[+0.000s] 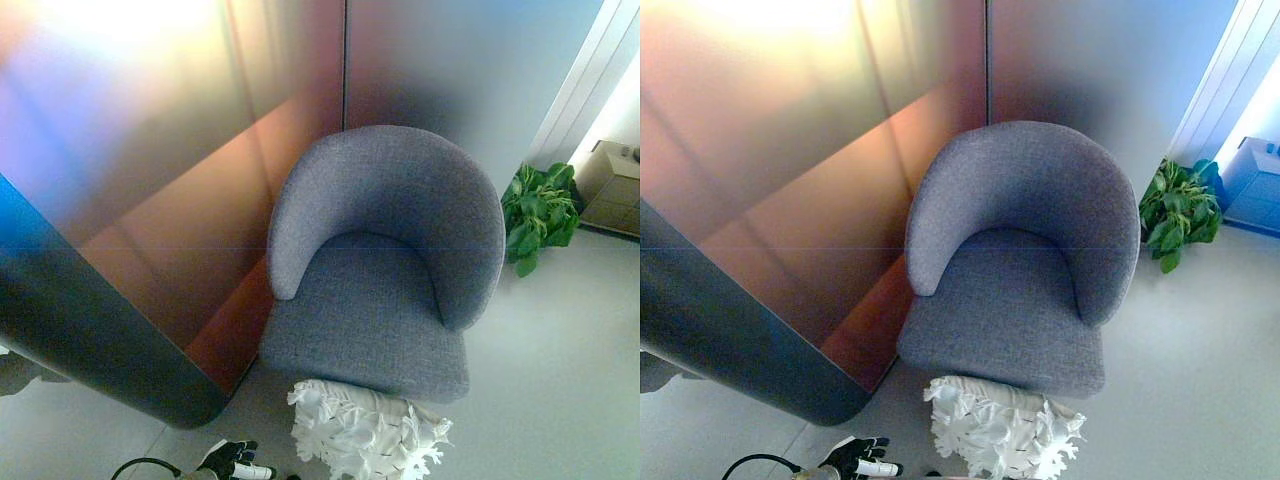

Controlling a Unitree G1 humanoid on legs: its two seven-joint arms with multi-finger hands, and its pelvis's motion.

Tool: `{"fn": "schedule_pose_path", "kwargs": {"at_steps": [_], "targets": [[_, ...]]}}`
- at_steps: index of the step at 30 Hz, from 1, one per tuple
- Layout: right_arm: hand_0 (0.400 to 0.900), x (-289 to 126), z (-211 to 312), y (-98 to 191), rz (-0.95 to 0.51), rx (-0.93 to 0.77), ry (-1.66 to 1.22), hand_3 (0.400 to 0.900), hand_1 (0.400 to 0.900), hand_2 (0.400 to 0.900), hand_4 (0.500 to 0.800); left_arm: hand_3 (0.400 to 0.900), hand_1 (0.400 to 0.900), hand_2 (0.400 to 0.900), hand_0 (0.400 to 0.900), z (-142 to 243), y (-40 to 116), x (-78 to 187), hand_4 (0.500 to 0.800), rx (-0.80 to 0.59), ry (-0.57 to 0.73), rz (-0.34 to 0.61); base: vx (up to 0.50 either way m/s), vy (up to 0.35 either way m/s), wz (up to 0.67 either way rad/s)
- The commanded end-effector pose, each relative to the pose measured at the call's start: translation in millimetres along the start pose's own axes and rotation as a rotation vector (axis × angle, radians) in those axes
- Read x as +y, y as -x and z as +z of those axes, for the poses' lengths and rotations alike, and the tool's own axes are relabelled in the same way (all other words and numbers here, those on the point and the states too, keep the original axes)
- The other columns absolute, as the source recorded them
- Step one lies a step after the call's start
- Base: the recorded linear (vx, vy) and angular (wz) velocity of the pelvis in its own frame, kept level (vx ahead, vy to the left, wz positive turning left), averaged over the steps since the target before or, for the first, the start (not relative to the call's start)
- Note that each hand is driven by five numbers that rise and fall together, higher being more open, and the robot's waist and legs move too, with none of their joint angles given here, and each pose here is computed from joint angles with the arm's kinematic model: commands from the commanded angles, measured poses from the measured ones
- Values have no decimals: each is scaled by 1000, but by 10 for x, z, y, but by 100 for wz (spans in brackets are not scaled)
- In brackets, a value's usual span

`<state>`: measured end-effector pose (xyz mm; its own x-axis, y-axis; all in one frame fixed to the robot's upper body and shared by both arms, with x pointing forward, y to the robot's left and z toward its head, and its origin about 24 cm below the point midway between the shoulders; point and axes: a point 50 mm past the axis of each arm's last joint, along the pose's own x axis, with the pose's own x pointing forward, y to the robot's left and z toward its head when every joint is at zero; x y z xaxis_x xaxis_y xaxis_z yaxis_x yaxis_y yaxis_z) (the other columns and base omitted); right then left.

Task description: Pick up the pillow and put it on the sofa.

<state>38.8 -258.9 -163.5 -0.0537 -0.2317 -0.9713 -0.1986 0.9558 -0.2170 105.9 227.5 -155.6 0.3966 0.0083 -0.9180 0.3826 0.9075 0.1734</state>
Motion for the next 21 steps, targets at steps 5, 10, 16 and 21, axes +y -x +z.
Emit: {"fn": "schedule_pose_path", "kwargs": {"at_steps": [5,10,16,21], "targets": [[900,-185,160,46,-56,13,12,900,900,900,800,900,900,900,900,310,-56,131,800,-58,-11,39,-12,-9,2],[900,-144,137,38,-36,14,1,900,900,900,800,900,900,900,900,118,-46,112,800,86,12,-1,39,-34,5],[900,-206,205,59,-29,0,-6,900,900,900,800,900,900,900,900,46,-19,208,800,130,-110,17,51,-16,2],[900,-364,451,131,-59,-78,-25,900,900,900,800,900,900,900,900,459,-43,383,800,-7,-123,68,-115,34,-3]]}}
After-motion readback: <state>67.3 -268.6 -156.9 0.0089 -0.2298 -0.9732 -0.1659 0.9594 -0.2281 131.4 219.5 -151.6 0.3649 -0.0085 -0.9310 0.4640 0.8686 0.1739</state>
